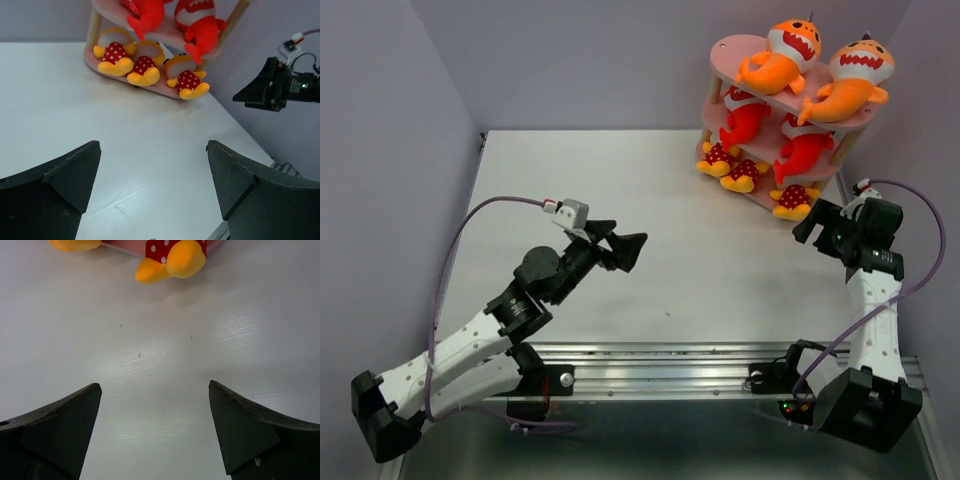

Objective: Place and organize the stuffed toys onto the shelf

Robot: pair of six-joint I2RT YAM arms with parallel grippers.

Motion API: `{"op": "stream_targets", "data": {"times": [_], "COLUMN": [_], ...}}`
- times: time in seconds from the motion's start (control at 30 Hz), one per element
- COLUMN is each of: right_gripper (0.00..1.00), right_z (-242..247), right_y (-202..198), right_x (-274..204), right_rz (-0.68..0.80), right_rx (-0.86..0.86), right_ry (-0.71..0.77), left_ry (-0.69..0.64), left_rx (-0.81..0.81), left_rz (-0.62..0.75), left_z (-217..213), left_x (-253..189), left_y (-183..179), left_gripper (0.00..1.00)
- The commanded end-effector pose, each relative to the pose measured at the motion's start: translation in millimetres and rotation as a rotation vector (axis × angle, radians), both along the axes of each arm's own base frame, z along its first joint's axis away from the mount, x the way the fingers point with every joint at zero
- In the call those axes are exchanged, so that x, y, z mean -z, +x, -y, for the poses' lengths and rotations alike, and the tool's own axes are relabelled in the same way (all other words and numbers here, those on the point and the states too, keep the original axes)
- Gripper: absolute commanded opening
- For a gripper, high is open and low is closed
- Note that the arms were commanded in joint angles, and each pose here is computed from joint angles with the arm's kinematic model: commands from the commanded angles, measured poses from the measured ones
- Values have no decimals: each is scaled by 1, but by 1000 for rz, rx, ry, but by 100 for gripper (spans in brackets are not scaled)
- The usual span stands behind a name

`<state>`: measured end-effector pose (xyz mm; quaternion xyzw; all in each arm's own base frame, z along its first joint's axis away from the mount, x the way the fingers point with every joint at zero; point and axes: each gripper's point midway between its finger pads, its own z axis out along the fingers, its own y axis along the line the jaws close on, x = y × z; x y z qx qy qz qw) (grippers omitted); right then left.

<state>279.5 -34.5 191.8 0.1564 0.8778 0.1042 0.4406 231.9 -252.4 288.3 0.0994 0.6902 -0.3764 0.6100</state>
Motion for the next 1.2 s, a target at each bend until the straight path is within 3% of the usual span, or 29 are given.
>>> {"op": "stream_targets", "data": {"times": [0.0,0.43,1.17], "right_gripper": [93,96,82], "right_z": [24,51,56], "right_y": [26,79,133], "right_x": [-5,49,61], "right_rz": [111,202,338], "right_rx": [99,63,-84], "right_ry": [6,-4,-39], "left_ry": [5,-97,-150], "left_rx": [-82,-82,-74], "left_rz": [21,-52,-89], "left_z": [-37,-50,-48], "left_x": [1,16,15], "left_y": [-10,-26,-29], "left_gripper": [99,99,99]}}
